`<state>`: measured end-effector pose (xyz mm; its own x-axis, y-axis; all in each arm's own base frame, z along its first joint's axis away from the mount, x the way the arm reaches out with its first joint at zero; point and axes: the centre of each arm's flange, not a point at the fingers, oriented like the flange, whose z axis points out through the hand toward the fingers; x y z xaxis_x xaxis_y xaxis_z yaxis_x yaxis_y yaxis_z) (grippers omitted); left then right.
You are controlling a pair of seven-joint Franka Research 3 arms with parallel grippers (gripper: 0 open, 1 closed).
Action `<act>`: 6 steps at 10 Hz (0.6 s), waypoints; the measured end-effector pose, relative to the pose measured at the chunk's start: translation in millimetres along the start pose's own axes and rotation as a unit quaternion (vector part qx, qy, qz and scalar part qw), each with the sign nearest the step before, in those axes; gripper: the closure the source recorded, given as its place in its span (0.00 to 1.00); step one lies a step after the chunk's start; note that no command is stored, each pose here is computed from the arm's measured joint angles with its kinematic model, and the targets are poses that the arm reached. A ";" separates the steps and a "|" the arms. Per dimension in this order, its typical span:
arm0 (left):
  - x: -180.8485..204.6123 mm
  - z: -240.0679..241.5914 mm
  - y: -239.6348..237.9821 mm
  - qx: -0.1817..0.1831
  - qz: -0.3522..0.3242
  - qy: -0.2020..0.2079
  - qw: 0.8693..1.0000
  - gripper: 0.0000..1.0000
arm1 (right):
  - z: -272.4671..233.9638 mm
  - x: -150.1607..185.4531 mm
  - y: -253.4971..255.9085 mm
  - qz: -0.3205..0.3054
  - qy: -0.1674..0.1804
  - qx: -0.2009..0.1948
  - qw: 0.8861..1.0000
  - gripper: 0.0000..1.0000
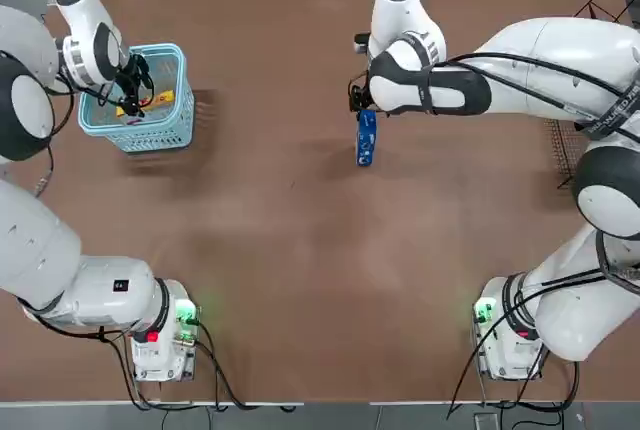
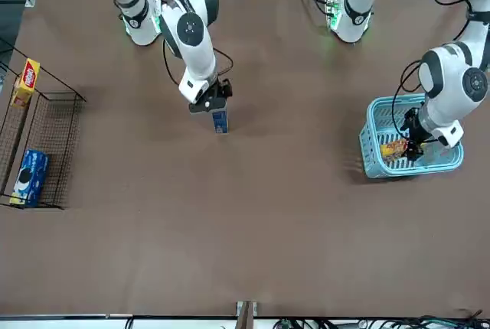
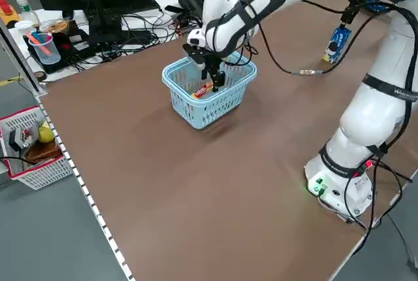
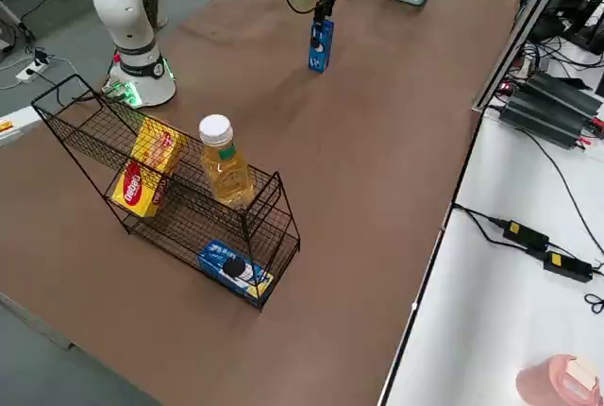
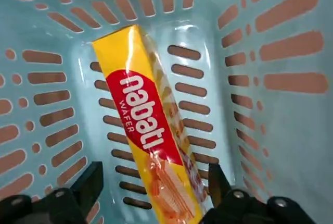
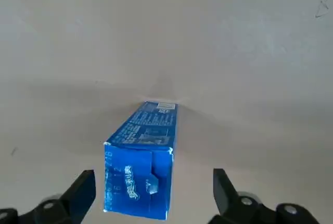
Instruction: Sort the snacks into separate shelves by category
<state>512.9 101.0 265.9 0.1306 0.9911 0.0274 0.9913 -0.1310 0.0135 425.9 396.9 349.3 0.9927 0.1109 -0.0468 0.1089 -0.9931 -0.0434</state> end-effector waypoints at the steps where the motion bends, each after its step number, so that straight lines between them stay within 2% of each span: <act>1: -0.2 5.7 -2.0 -0.001 0.000 0.001 1.000 0.13 | 1.9 1.0 -0.6 0.000 0.000 0.000 1.000 0.00; 3: 0.5 20.0 -2.5 -0.005 0.000 0.007 1.000 0.16 | 5.9 3.3 -2.1 0.000 0.000 -0.001 1.000 0.00; 5: 0.5 28.7 -2.8 -0.003 0.000 0.008 1.000 0.24 | 8.7 4.8 -2.8 0.000 0.001 -0.001 1.000 0.00; 6: 0.4 30.3 -2.8 -0.003 0.000 0.008 1.000 0.32 | 9.2 5.0 -2.8 0.000 0.001 -0.001 1.000 0.00</act>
<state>510.7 102.6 235.6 0.1308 0.9904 0.0439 0.9911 -0.1317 0.0193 430.2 400.7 340.0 0.9929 0.1104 -0.0441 0.1086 -0.9932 -0.0414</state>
